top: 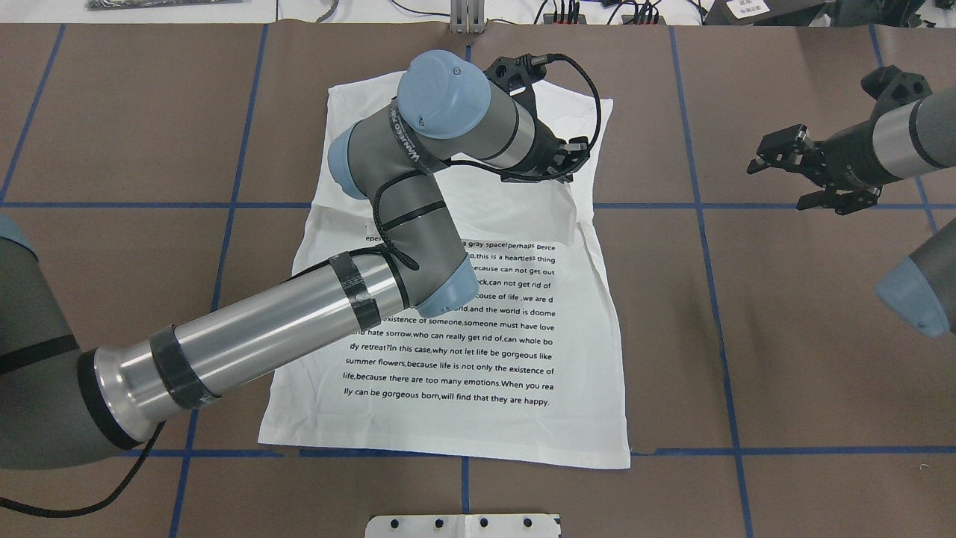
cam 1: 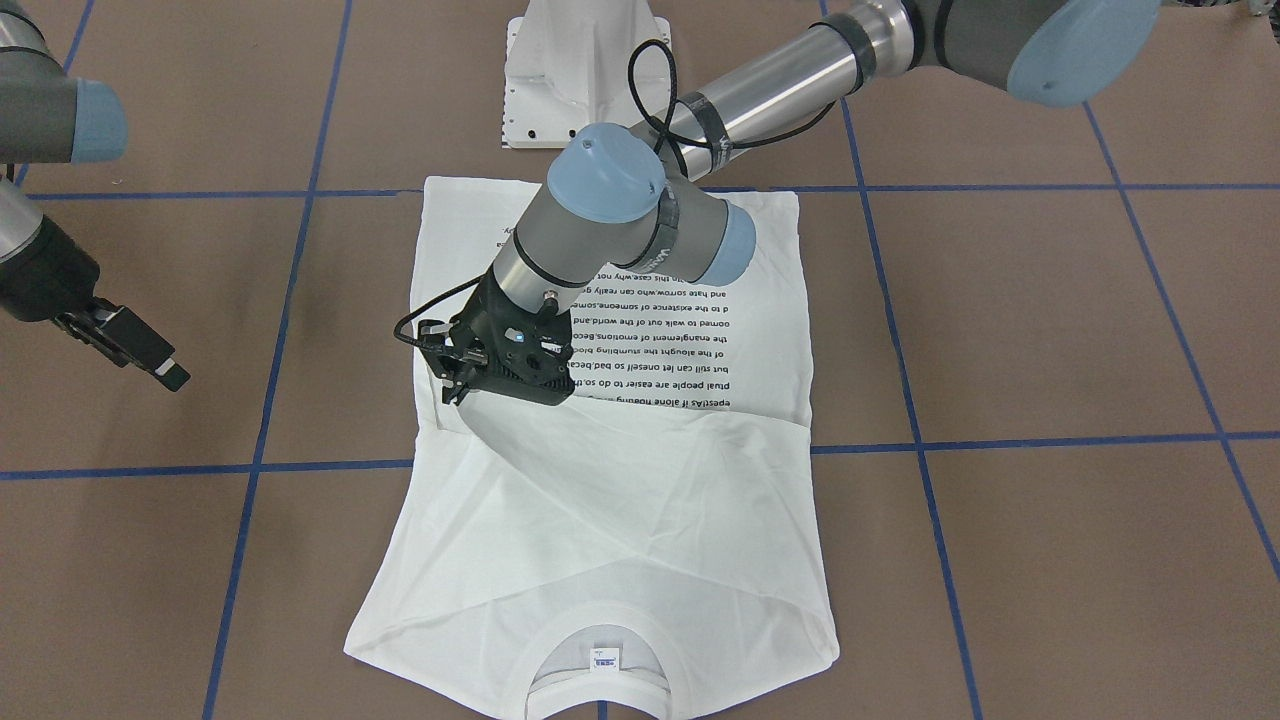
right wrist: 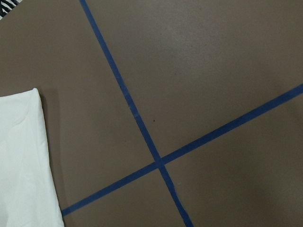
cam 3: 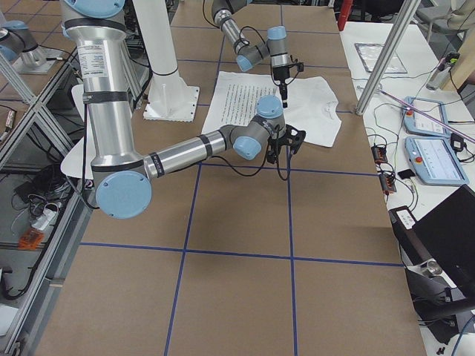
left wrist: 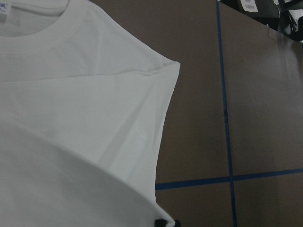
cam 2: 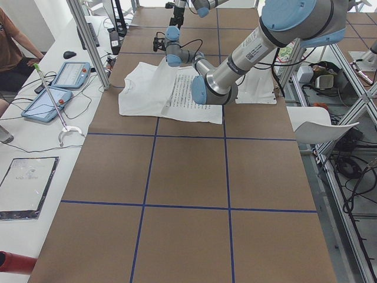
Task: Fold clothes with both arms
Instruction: 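Fold the held sleeve across the shirt toward the right gripper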
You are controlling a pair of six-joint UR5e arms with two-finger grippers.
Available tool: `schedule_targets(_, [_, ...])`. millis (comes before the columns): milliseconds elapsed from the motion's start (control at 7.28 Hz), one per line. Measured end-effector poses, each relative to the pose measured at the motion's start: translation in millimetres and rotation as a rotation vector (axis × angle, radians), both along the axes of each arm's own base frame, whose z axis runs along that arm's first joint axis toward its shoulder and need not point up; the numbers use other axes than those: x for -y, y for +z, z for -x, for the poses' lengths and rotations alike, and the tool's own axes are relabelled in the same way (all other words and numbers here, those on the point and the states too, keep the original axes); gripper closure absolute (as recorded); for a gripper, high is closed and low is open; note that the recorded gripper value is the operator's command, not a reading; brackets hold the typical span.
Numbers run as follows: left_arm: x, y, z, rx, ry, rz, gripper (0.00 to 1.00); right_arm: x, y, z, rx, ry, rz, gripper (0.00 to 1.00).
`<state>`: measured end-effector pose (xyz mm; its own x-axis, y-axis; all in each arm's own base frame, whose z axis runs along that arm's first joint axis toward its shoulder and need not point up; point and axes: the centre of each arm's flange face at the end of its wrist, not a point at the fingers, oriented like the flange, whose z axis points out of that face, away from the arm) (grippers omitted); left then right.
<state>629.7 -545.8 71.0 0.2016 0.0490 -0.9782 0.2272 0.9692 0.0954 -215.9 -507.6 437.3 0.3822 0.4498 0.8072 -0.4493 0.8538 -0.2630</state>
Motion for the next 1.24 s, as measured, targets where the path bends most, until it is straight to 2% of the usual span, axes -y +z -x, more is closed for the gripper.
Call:
schedule_targets(687, [-13.4, -12.4, -38.8, -0.014, -0.026, -0.025, 0.98, 0.7, 4.9, -5.7, -0.003, 0.003, 0.006, 0.01])
schedule_targets(824, [-16.4, -13.5, -42.7, -0.018, -0.033, -0.030, 0.72, 0.6, 5.0, -5.3, -0.003, 0.002, 0.006, 0.01])
schedule_targets(962, [-18.5, -13.8, -44.9, -0.021, -0.036, -0.033, 0.37, 0.6, 4.7, -5.0, -0.002, 0.001, 0.006, 0.01])
schedule_targets(1099, [-19.7, -14.4, -45.9, -0.023, -0.036, -0.034, 0.28, 0.6, 4.5, -5.0, -0.002, 0.001, 0.006, 0.01])
schedule_targets(1237, [-20.3, -15.9, -45.9, -0.026, -0.036, -0.036, 0.27, 0.5, 4.6, -5.1, -0.002, 0.002, 0.006, 0.01])
